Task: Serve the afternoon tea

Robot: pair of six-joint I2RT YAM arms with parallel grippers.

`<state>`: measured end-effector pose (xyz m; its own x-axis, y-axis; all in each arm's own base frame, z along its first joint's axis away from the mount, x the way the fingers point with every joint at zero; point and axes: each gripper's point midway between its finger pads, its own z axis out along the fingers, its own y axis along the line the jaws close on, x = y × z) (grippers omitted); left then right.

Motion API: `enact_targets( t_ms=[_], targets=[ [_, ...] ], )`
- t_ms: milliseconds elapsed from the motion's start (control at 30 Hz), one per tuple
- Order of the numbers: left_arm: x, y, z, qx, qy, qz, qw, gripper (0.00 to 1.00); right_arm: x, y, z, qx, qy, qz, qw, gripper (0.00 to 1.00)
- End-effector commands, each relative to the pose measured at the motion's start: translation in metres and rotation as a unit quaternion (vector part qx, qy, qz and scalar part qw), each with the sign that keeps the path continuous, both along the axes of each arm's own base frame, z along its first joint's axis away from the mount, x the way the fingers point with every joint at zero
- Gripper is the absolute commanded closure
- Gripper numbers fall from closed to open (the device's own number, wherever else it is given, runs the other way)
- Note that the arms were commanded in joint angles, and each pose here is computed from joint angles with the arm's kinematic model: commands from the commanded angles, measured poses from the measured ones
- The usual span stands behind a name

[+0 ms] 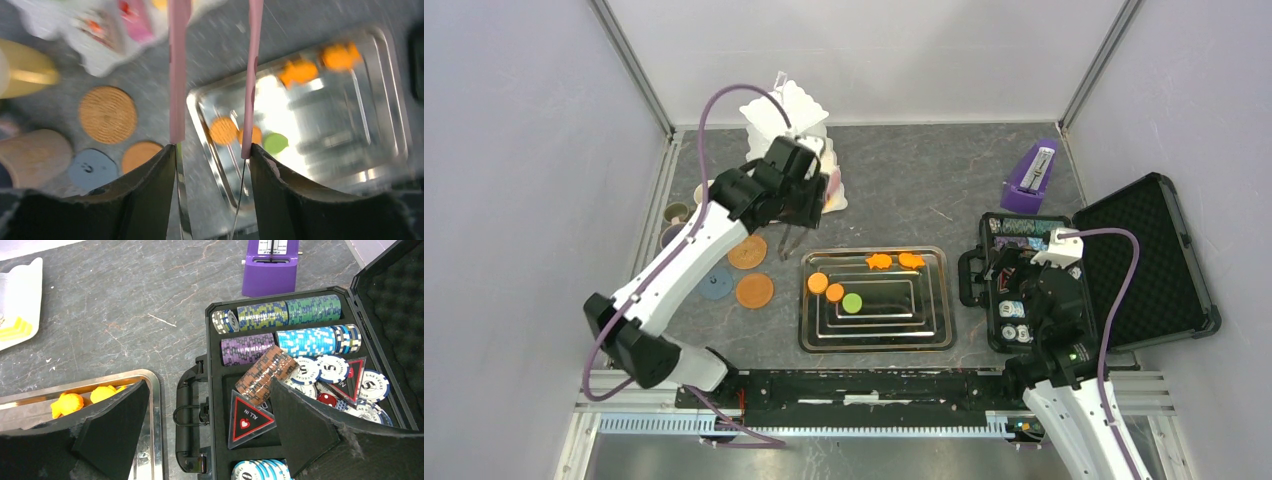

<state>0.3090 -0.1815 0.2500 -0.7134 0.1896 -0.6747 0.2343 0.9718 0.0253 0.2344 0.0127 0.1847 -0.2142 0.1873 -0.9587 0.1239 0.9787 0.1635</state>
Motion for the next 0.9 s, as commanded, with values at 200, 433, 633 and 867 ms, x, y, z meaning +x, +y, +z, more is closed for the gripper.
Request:
enact_targets(
  t_ms=[200,433,633,867],
  targets=[
    [-0.13,-0.058,-0.064,-0.026,0.099,-0.346,0.933,0.36,0.011,0.008,-0.005,0.01,-0.003,0.013,1.0,0.02],
    [-0.081,-0.065,-0.111,0.072,0.07,-0.324,0.941,0.37,0.009,0.006,0.005,0.004,-0.009,0.011,1.0,0.02],
    [-0.047,-0.061,-0.125,0.158,0.035,-0.294,0.942,0.36,0.003,0.0,0.005,0.0,-0.008,-0.002,1.0,0.02],
    [-0.062,-0.079,-0.144,0.156,0.06,-0.342,0.925,0.36,0.006,0.002,0.002,0.005,-0.007,0.001,1.0,0.02]
  ],
)
